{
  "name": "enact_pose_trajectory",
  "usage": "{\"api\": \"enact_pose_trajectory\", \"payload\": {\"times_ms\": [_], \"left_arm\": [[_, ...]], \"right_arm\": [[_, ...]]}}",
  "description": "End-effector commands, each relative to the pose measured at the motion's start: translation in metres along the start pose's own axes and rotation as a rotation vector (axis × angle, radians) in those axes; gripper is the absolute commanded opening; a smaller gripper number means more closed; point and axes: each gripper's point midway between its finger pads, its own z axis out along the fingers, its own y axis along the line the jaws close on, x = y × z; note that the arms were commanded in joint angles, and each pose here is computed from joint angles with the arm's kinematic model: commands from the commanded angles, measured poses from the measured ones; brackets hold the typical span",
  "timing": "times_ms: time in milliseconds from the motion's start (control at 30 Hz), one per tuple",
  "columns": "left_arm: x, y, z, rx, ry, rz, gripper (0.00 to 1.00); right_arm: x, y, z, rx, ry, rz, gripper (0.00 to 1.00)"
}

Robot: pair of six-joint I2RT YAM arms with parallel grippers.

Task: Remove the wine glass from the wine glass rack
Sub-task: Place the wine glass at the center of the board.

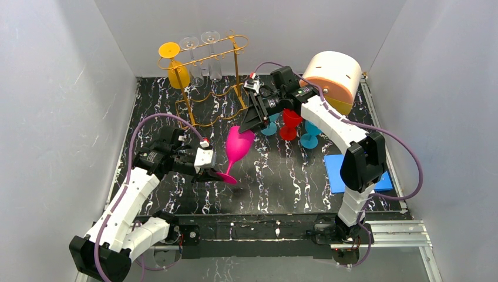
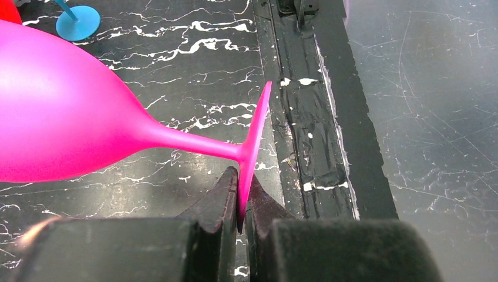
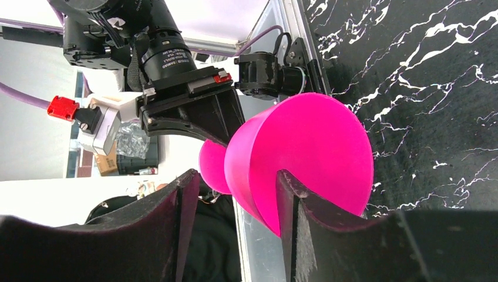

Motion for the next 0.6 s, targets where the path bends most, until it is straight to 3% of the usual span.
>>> {"api": "enact_pose_trajectory", "payload": {"times_ms": [0,200,567], "left_arm": [[-0.014,0.010,-0.005,-0.035,-0.012,0.063,0.00],[-0.002,0.014,-0.008,-0.077,0.050,0.024,0.00],[0.017,0.021,-0.008,-0.146,0.095,0.005,0.00]], "right_arm": [[0.004,0.022,0.001,-0.051,0.039,-0.007,0.59],[0.004,0.018,0.005,-0.053,0.048,0.004,0.44],[0.013,0.044,0.004,-0.162,0.083,-0.064,0.47]]}}
